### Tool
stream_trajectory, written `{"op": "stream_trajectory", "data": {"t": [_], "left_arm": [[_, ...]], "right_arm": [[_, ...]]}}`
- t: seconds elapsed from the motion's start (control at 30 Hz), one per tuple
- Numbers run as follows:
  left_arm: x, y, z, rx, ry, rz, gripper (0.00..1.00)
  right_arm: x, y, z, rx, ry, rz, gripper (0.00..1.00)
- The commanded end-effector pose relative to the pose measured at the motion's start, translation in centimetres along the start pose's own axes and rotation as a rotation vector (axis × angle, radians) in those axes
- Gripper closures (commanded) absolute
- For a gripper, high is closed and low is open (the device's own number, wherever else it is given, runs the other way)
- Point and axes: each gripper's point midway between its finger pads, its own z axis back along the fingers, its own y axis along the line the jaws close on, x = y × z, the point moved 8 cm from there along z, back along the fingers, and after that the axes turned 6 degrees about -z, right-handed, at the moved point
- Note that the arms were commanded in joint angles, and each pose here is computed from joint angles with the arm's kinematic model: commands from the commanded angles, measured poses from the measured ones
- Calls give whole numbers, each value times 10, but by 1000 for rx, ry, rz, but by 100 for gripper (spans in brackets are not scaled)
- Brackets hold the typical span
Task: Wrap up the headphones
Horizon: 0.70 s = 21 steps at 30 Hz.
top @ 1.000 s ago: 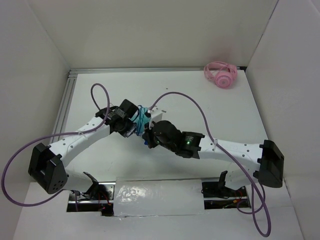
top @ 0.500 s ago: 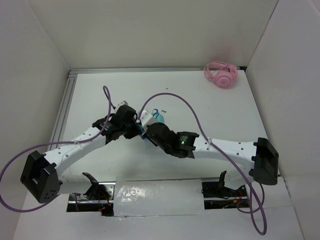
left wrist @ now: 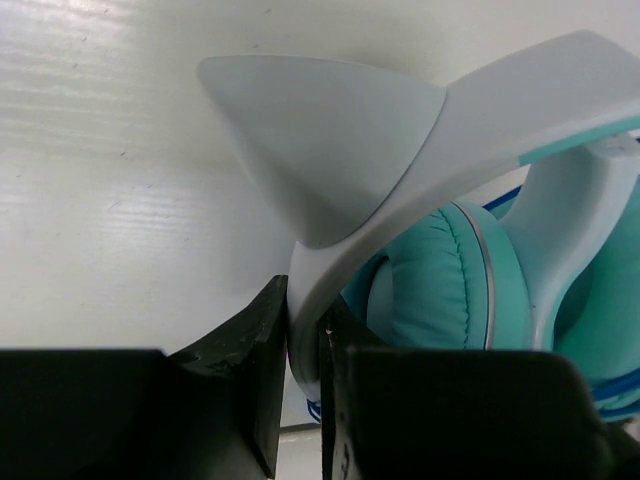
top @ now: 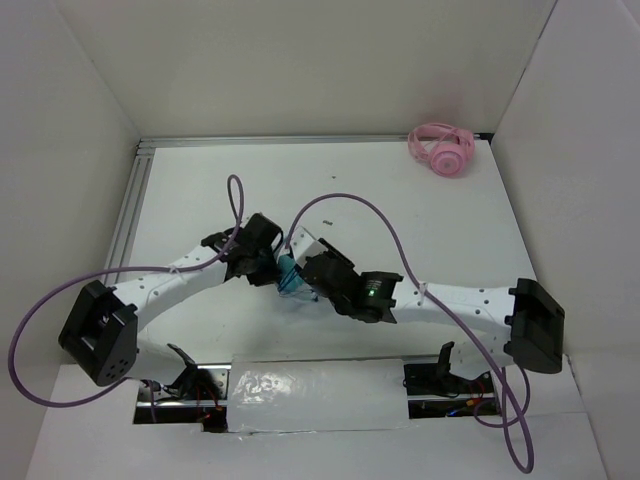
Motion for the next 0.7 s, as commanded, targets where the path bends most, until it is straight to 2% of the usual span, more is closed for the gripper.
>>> {"op": "stream_trajectory", "data": {"t": [0.0,0.27,0.47,0.5,0.63,0.67], "left_arm": [[2,-7,7,-21,41,-67,100],[0,-14,4,-70,98,-132,100],[1,-10,-1,21,123,-138,100],[2,-9,-3,35,124,-142,100],[7,-13,-9,47,130,-177,100],[7,-13,-14,59,143,-180,100]], "right_arm": [[15,-21,10,-115,-81,-94,53],[21,-19,21,24,-162,-158,49],[24,-29,30,75,-230,-257,46],[25,-34,35,77,-249,-291,29],[24,-49,42,48,-273,-389,21],[23,-51,43,45,-277,-437,12]]}}
